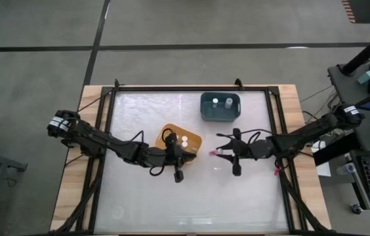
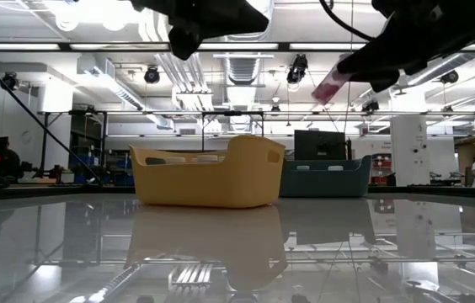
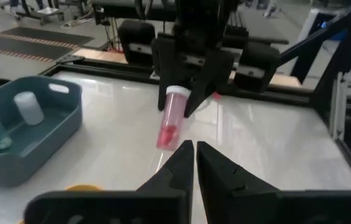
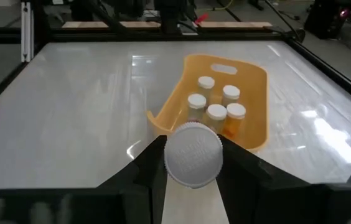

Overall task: Pick and place medicine bottles into bin by pill shape (circle, oval)
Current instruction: Put the pink pill bottle into the yellow bin

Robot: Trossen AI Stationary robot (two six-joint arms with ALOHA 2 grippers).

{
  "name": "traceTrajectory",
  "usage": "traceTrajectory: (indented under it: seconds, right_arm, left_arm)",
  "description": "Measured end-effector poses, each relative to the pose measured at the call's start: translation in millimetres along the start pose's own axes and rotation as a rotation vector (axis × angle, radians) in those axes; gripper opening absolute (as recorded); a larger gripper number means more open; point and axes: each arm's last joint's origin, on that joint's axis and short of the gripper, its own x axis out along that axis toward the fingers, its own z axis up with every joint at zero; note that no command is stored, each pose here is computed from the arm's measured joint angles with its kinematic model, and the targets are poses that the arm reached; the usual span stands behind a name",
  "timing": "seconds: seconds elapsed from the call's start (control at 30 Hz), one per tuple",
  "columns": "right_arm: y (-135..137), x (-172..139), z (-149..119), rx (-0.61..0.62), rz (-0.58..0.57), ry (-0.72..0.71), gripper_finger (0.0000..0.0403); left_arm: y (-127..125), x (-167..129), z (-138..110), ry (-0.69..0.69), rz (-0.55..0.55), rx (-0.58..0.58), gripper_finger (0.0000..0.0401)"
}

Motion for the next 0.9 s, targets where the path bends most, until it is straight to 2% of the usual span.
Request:
traceTrajectory:
  seconds: [0.17, 0.47, 0.6, 0.7, 0.9]
  right_arm:
    - [0.8, 2.5, -1.0, 0.001, 0.001, -0.001, 0.0109]
    - [2.2, 2.6, -0.9, 0.009, 0.047, 0.0, 0.0109]
    - [2.2, 2.6, -0.8, 0.01, 0.047, 0.0, 0.0109]
    - [2.2, 2.6, -0.7, 0.01, 0.047, -0.001, 0.0109]
    - [2.2, 2.5, -0.5, 0.015, 0.048, -0.003, 0.0109]
  left_arm:
    - [-3.7, 13.4, -11.3, -0.031, -0.02, -0.017, 0.0036]
    - [-3.4, 53.6, -38.5, -0.091, -0.006, -0.045, 0.0148]
    - [-2.5, 72.5, -48.6, -0.1, 0.006, -0.054, 0.0185]
    - [-2.6, 84.6, -51.2, -0.101, 0.015, -0.055, 0.02]
    - [0.9, 101.5, -52.4, -0.105, 0.037, -0.059, 0.0203]
